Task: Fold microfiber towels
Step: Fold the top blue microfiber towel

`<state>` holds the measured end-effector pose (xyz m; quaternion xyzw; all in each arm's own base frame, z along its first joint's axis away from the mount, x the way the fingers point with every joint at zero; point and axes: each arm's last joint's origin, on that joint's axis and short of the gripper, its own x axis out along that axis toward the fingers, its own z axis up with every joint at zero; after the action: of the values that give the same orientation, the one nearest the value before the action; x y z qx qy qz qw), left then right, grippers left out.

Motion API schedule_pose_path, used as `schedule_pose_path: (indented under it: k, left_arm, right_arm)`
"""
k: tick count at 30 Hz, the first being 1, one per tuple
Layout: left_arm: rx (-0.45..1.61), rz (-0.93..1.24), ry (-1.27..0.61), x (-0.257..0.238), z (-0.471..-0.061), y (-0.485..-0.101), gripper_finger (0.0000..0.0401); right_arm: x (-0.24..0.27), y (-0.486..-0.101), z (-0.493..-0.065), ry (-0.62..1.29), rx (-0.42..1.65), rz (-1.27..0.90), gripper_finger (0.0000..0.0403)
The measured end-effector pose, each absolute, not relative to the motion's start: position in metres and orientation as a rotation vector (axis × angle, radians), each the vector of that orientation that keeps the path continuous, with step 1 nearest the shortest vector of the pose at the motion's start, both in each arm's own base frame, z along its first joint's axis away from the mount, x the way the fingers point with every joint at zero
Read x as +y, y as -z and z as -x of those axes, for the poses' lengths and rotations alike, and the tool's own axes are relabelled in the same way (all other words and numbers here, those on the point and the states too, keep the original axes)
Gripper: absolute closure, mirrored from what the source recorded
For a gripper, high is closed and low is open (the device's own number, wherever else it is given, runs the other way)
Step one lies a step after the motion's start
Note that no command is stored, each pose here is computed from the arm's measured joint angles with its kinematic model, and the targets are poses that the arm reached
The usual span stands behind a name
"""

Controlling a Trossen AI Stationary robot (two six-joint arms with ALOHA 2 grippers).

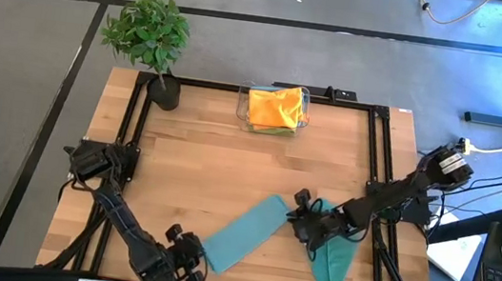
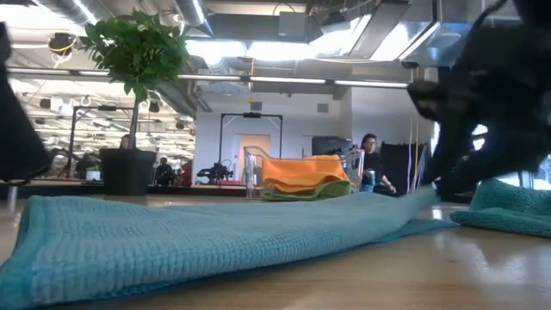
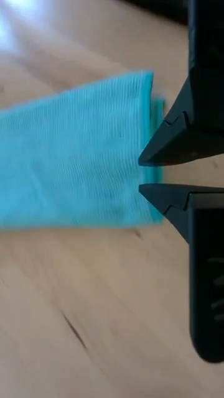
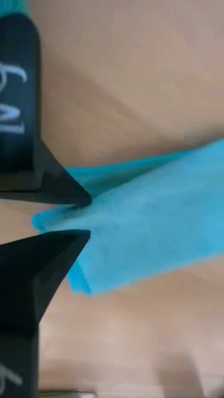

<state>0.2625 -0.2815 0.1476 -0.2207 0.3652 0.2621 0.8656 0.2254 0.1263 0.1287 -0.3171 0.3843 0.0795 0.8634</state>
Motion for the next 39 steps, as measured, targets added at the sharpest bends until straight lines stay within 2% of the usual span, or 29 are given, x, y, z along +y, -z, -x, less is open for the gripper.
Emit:
schedule_pose_path:
  k: [9,15,19,23,27,32,34,39]
  left_arm:
    - [0.858,0.564,-0.660,-0.274,-0.254,-0.110,0.0351]
    - [0.893,0.640,-0.707,-0.277,-0.244,-0.122,0.0351]
    - [0.946,0.694,-0.788,-0.281,-0.230,-0.128,0.0361]
    - [0.915,0.691,-0.778,-0.287,-0.226,-0.131,0.0377]
    - [0.789,0.539,-0.654,-0.296,-0.236,-0.154,0.0395]
    - [0.545,0.111,-0.513,-0.299,-0.261,-0.182,0.0398]
    - [0.578,0.048,-0.490,-0.294,-0.272,-0.181,0.0398]
    - [0.760,0.140,-0.483,-0.269,-0.295,-0.167,0.0400]
  right_arm:
    - [0.126,-0.155,-0.223,-0.165,0.709,0.510,0.0279]
    - [0.139,-0.162,-0.240,-0.296,0.518,0.309,0.0258]
    - [0.147,-0.152,-0.254,-0.280,0.423,0.247,0.0256]
    - [0.139,-0.131,-0.265,-0.188,0.498,0.203,0.0256]
    - [0.127,-0.125,-0.276,-0.113,0.559,0.143,0.0256]
    - [0.113,-0.120,-0.281,-0.056,0.696,0.066,0.0256]
    - [0.110,-0.117,-0.279,-0.038,0.760,0.049,0.0256]
    - [0.104,-0.113,-0.276,0.064,0.826,0.008,0.0256]
